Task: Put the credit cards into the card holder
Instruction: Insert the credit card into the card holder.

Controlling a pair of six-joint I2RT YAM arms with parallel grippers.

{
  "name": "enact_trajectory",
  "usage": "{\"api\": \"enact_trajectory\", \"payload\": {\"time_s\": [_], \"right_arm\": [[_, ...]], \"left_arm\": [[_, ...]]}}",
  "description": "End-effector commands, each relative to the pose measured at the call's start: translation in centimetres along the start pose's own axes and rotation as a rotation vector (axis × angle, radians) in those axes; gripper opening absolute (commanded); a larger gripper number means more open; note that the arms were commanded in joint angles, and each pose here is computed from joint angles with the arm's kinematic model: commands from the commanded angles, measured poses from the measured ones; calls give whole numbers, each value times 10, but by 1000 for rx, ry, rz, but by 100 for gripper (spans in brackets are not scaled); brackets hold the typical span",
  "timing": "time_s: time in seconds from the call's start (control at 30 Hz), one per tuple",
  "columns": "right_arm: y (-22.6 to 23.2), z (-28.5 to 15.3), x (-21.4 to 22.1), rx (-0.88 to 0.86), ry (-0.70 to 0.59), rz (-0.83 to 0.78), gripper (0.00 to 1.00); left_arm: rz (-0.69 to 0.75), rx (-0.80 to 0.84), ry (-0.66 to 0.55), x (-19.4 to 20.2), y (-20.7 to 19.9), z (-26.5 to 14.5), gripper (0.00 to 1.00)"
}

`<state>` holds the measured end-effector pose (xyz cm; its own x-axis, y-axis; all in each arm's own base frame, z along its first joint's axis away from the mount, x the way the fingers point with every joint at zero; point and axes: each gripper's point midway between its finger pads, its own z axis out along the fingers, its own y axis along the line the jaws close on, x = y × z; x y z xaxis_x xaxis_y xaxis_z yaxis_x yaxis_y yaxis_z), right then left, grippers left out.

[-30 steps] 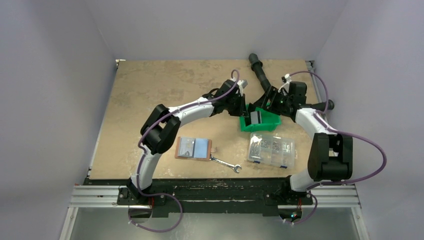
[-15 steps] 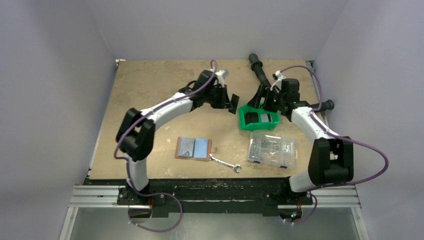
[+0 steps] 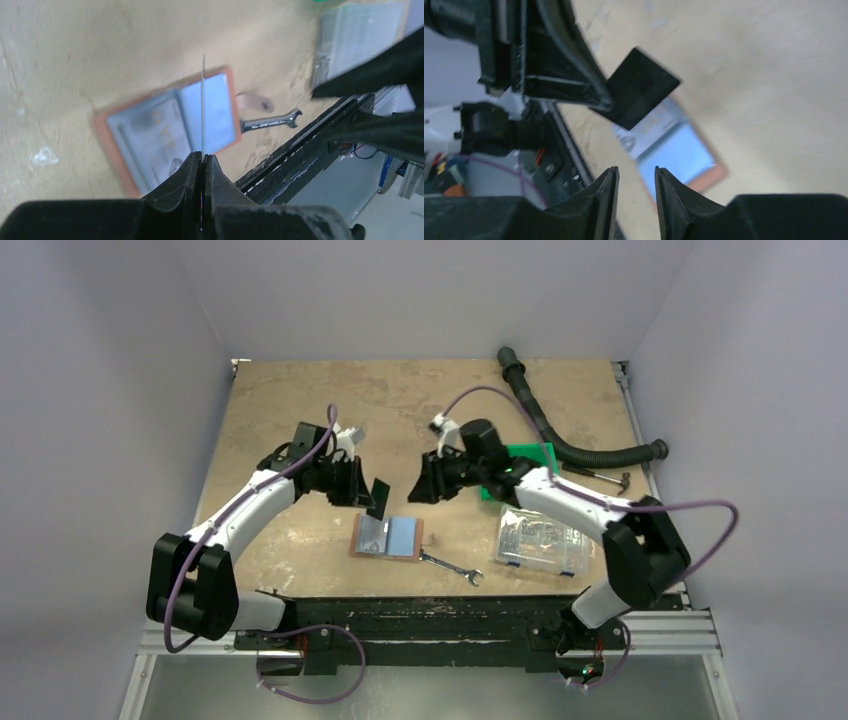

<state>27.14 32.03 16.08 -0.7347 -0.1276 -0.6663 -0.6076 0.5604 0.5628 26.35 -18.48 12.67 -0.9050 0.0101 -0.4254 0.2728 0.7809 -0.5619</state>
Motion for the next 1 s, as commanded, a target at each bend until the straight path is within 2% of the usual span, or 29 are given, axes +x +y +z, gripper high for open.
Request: {"api": "enact_trajectory", "payload": {"time_s": [0.0, 0.13, 0.2, 0.43, 0.77, 0.97], "right_arm": [[49, 41, 38, -215, 100, 35, 36], [46, 61, 64, -273, 152, 105, 19], [42, 66, 71, -277, 167, 122, 14], [12, 82, 97, -178, 225, 158, 7], [-68, 96, 95, 178, 171, 144, 2], [-82, 103, 87, 196, 165, 120, 1]], "left_arm": [[-98, -25, 27, 26, 16, -4, 0], [-115, -40, 15, 30, 17, -6, 0], [-124, -57, 25, 32, 19, -7, 0], [-212, -123, 136, 55, 37, 6, 0], [-292, -34, 104, 56, 28, 19, 0], [-317, -4, 118, 64, 29, 29, 0]]}}
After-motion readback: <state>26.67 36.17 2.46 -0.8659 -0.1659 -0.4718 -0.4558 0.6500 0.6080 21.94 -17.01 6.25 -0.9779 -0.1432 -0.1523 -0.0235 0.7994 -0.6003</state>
